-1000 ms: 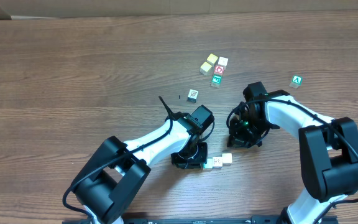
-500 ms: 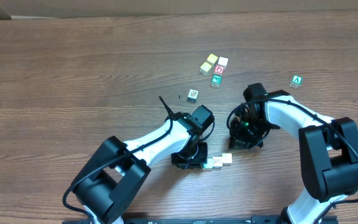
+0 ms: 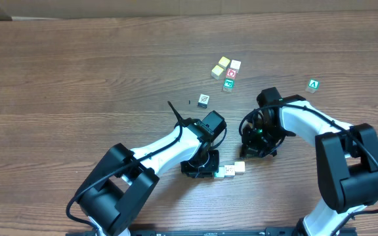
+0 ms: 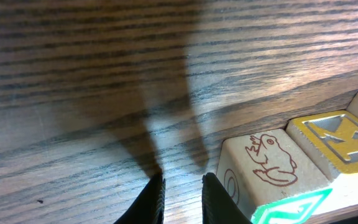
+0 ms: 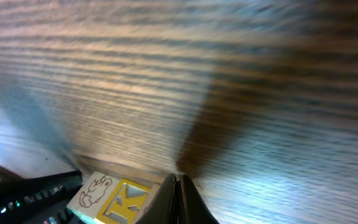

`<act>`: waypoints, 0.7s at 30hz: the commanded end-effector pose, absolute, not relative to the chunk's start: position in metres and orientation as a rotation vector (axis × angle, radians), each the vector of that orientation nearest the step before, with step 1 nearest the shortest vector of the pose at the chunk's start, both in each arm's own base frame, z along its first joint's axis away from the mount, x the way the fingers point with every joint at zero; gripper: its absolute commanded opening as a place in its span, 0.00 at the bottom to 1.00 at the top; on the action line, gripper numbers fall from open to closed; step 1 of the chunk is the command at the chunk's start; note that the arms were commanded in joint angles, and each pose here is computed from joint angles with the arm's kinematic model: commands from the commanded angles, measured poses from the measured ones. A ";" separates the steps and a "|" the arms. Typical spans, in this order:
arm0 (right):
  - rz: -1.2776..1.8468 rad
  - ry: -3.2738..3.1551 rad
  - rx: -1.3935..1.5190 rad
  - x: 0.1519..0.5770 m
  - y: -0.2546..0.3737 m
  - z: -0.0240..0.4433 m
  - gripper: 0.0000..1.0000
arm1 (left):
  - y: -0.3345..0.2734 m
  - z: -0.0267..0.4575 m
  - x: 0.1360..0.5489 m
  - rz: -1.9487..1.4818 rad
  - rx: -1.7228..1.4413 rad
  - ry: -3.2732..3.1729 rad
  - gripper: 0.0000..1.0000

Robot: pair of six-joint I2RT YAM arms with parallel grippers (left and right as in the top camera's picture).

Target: Flip 3 blocks

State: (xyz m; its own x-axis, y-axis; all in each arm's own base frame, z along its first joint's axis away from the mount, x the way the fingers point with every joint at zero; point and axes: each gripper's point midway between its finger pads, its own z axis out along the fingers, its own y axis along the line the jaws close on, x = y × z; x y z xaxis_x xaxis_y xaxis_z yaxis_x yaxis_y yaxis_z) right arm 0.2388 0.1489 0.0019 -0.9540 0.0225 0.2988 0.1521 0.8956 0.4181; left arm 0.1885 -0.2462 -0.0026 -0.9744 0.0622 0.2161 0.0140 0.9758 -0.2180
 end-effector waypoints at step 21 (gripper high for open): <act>-0.598 -2.735 -0.054 0.220 0.154 0.004 0.04 | -0.228 -0.015 0.192 0.180 -0.057 -2.950 0.17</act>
State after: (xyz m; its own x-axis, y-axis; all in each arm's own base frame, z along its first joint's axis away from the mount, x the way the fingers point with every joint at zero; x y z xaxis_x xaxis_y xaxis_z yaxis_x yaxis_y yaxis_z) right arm 0.2222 0.1544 0.0033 -0.9416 -0.0262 0.3356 0.1170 0.9093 0.3993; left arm 0.1887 -0.2461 -0.0024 -0.9746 0.0618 0.2151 0.0138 0.9759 -0.2179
